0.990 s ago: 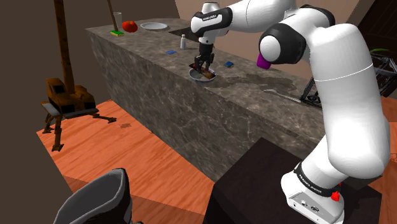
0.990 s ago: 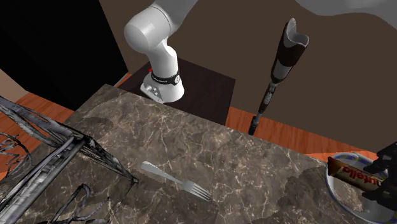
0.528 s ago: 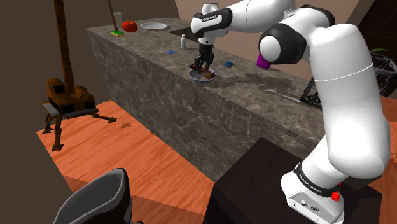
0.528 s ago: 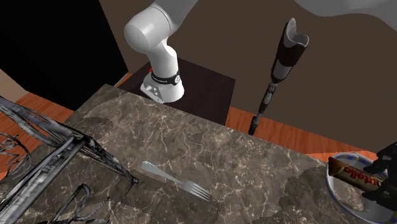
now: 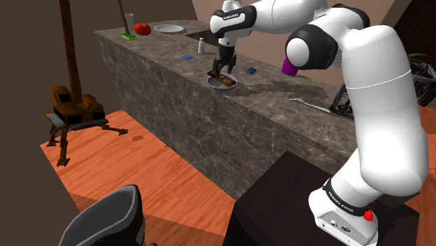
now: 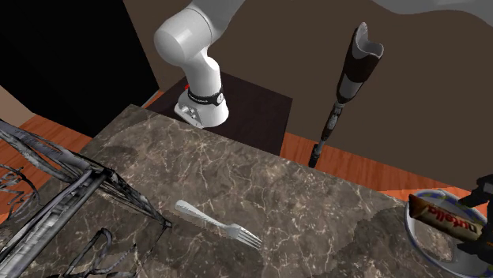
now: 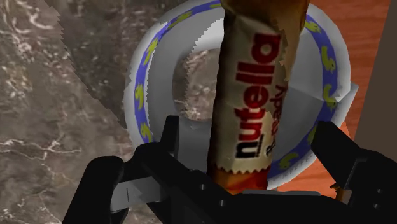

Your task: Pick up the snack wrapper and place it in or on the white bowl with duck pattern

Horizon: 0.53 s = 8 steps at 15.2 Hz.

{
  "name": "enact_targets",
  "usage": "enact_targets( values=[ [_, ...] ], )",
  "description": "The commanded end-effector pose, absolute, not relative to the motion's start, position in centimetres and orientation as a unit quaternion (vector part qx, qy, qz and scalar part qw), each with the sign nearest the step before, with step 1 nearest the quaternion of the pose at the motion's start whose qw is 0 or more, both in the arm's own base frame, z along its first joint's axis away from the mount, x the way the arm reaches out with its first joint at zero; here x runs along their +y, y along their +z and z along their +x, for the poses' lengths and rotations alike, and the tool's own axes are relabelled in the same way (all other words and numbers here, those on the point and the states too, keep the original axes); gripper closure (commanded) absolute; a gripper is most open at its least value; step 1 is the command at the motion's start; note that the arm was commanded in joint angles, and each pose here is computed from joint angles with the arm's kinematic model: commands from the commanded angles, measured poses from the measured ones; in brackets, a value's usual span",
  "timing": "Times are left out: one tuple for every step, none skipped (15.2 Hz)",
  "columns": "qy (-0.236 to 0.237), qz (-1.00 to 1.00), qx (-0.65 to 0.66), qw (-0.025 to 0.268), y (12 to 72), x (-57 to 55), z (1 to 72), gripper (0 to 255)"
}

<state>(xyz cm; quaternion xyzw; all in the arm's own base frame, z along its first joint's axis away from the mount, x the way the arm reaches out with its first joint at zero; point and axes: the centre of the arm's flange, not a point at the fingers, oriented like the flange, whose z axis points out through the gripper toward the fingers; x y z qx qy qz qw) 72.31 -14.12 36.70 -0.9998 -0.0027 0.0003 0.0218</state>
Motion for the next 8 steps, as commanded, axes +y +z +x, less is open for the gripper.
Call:
enact_targets(
  values=[
    [0.001,-1.000,-0.003,0.022,39.1,-14.1,72.4,0],
    [0.001,-1.000,-0.003,0.022,40.1,-14.2,72.4,0],
    [0.001,-1.000,-0.003,0.022,40.1,-14.2,72.4,0],
    [0.001,-1.000,-0.003,0.022,40.1,-14.2,72.4,0],
    [0.001,-1.000,-0.003,0.022,40.1,-14.2,72.4,0],
    [0.001,-1.000,-0.003,0.022,40.1,-14.2,72.4,0],
    [0.001,-1.000,-0.003,0.022,40.1,-14.2,72.4,0],
    [0.001,-1.000,-0.003,0.022,40.1,-14.2,72.4,0]
  ],
)
